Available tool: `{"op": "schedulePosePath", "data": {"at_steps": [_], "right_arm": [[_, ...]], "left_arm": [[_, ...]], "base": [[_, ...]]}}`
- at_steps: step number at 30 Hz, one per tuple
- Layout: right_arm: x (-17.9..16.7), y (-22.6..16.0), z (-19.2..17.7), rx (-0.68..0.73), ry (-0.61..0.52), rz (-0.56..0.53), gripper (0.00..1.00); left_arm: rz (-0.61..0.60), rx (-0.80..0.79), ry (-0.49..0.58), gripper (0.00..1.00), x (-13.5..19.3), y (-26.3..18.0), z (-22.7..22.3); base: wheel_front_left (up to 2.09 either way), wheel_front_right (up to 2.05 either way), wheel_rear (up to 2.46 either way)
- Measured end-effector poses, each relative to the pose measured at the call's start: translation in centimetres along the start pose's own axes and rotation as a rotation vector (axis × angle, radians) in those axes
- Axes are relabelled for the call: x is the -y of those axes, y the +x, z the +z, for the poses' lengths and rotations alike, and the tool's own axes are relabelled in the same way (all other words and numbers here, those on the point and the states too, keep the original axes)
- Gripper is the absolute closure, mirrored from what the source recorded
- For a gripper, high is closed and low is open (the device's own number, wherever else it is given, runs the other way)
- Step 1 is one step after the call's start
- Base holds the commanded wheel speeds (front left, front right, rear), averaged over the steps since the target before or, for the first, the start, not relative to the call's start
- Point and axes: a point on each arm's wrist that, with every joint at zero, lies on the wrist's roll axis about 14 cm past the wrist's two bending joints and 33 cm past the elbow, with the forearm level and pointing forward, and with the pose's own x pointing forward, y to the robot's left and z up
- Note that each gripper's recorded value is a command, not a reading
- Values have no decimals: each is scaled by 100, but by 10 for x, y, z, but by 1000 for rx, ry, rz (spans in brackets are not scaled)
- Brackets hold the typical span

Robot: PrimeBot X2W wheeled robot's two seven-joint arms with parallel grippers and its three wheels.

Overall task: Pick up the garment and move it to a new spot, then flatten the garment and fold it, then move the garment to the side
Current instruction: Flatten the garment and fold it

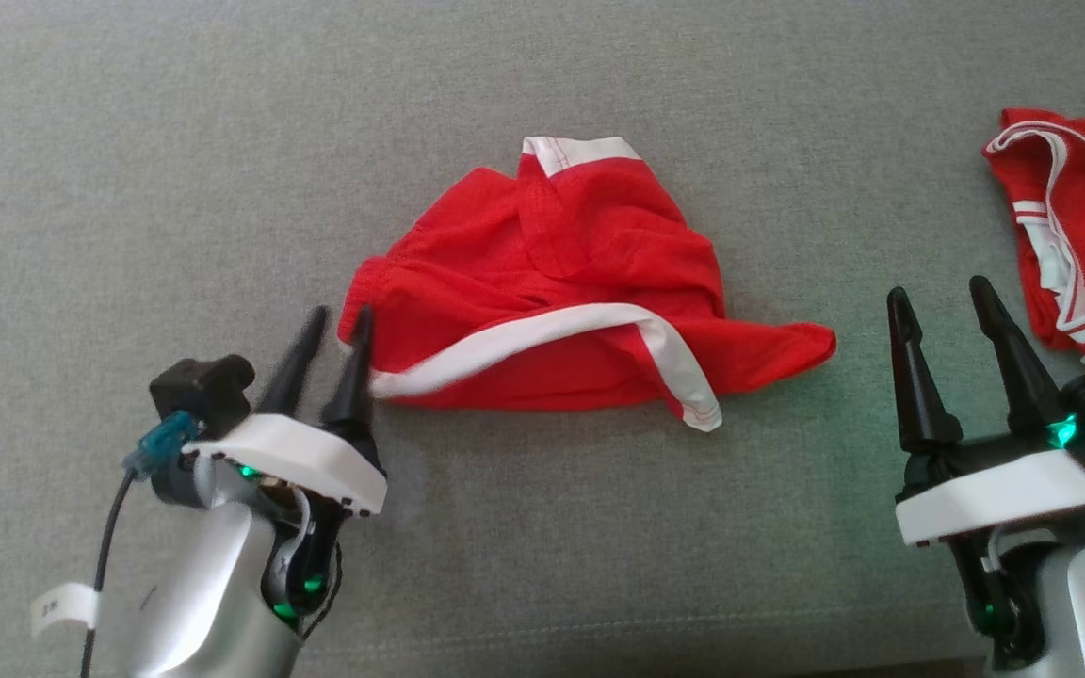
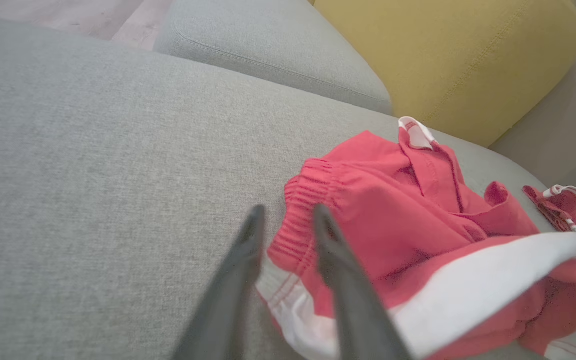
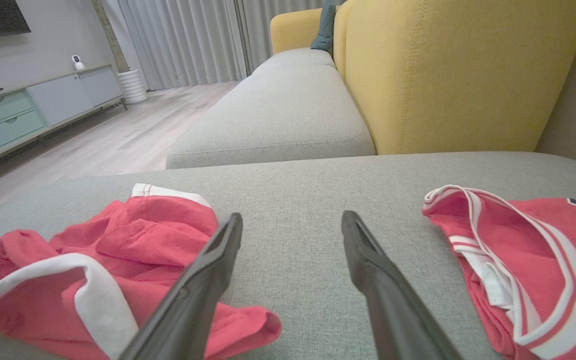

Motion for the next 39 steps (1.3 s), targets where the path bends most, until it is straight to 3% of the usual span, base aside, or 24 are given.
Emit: {"op": "schedulePosePath", "data": {"at_steps": [14,25,39], "right_arm": [[-15,4,5,9,-32,47,0],[-29,-1,16,28,-56,88,0],[-30,-7,14,19,-56,86,0]], "left_arm": [[109,243,250,0,-23,-22,73],[137,242,274,0,-27,-62,67],[128,223,269,0,-26,-69,60]], "base": [[0,0,0],[0,0,0],[0,0,0]]}}
